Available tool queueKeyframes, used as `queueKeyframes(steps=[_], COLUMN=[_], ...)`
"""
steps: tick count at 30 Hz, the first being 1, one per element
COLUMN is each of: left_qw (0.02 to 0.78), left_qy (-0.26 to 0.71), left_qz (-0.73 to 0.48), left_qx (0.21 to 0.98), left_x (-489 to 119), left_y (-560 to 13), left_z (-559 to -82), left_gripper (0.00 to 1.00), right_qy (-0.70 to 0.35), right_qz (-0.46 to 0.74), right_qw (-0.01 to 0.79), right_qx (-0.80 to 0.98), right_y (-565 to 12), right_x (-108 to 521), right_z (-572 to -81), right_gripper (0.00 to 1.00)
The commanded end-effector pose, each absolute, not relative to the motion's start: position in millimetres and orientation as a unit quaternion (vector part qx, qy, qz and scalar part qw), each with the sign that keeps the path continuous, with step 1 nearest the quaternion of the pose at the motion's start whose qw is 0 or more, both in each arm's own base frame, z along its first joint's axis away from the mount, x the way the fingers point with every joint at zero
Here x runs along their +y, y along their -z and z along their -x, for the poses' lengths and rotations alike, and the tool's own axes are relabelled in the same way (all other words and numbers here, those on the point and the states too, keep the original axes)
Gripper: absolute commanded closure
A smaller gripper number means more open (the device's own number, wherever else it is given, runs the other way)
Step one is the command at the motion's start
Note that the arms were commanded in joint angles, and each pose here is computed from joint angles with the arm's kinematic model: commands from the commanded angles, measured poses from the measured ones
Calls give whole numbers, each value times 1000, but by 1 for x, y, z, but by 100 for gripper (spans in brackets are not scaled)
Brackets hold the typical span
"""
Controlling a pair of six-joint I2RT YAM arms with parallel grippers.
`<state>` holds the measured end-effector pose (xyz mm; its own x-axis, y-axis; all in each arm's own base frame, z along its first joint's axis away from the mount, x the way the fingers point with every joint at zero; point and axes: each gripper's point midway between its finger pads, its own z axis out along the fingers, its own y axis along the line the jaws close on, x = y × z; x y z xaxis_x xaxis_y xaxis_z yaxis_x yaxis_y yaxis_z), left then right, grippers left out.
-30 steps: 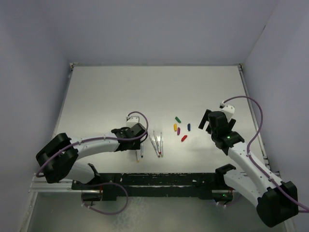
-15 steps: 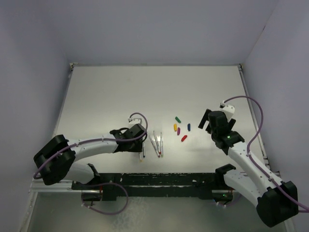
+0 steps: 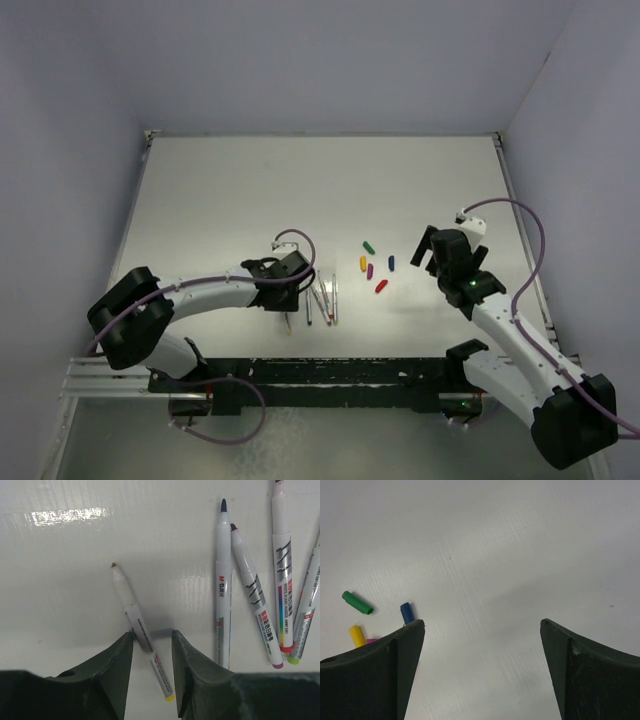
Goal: Insert the pens into the pen caps
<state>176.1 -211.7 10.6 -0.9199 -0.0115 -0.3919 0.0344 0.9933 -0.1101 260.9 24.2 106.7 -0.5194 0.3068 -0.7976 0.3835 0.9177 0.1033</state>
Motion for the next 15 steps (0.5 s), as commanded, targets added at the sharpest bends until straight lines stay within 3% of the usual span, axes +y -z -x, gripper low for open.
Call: queueKeyframes(steps=[1, 8, 15], left_qw=[124, 96, 97], left_qy=[-44, -39, -42], left_qz=[-11, -9, 7], left_qx=[991, 995, 994], left_x=[-169, -169, -169], left_y=[23, 27, 27], left_z=[-143, -131, -132], left_gripper=[60, 61, 79], right_qy=[29, 22, 12], right_qz=[-209, -208, -201], right_qw=[472, 476, 471], right_qx=[856, 854, 859], right_y=[-125, -129, -127], right_x=[25, 26, 32], right_z=[-267, -267, -268], right_gripper=[0, 0, 0])
